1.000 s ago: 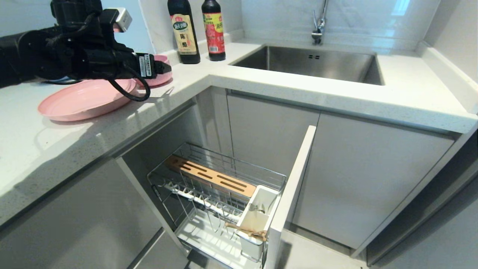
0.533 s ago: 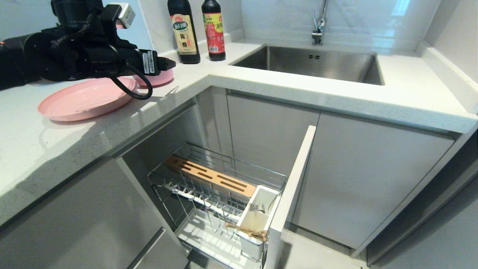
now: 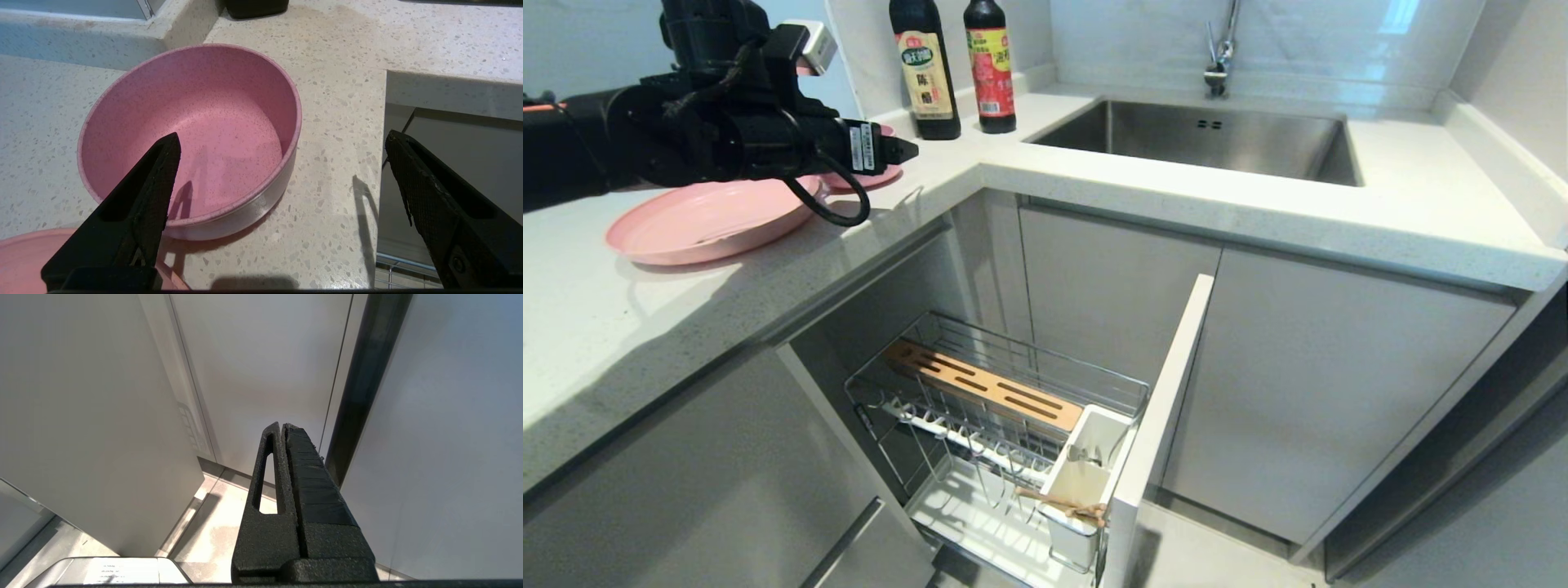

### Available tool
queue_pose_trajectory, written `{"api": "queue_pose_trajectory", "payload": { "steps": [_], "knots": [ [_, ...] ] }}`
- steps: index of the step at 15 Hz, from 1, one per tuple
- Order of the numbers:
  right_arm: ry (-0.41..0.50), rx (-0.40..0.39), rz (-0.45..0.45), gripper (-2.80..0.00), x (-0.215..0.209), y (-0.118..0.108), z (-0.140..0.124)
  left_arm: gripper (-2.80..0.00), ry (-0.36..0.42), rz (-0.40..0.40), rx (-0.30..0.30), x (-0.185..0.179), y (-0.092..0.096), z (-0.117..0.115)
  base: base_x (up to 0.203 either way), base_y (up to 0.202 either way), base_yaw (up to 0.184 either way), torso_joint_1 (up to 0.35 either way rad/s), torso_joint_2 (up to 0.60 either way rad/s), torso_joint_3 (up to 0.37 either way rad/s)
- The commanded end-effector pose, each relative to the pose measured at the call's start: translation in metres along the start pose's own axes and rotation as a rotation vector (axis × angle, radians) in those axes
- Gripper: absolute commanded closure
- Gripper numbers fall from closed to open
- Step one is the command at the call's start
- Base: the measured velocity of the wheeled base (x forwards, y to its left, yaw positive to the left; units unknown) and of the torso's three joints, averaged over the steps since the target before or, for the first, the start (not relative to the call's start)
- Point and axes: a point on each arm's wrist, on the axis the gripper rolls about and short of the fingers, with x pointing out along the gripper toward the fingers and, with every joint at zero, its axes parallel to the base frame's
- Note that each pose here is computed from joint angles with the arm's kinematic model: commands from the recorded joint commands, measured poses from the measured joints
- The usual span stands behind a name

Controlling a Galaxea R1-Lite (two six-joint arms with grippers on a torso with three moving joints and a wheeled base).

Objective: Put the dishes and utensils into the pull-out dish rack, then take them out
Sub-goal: Pick up the bowl and place it in the cupboard

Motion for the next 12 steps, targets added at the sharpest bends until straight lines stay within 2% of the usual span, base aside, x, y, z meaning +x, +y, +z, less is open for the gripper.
{"api": "queue_pose_trajectory", "payload": {
  "steps": [1,3,12],
  "knots": [
    [0.001,0.0,0.001,0.0,0.0001,0.0,-0.0004,-2.8,-0.001,-0.003,0.001,0.0039,-0.0019,-0.0021,0.0,0.0,0.0,0.0,0.0,0.0],
    [0.001,0.0,0.002,0.0,0.0001,0.0,-0.0004,-2.8,-0.025,-0.001,0.001,0.0045,-0.0024,0.0002,0.0,0.0,0.0,0.0,0.0,0.0],
    [0.001,0.0,0.0,0.0,0.0001,0.0,-0.0004,-2.8,-0.004,-0.008,0.001,0.0136,-0.0021,-0.0082,0.0,0.0,0.0,0.0,0.0,0.0]
  ]
}}
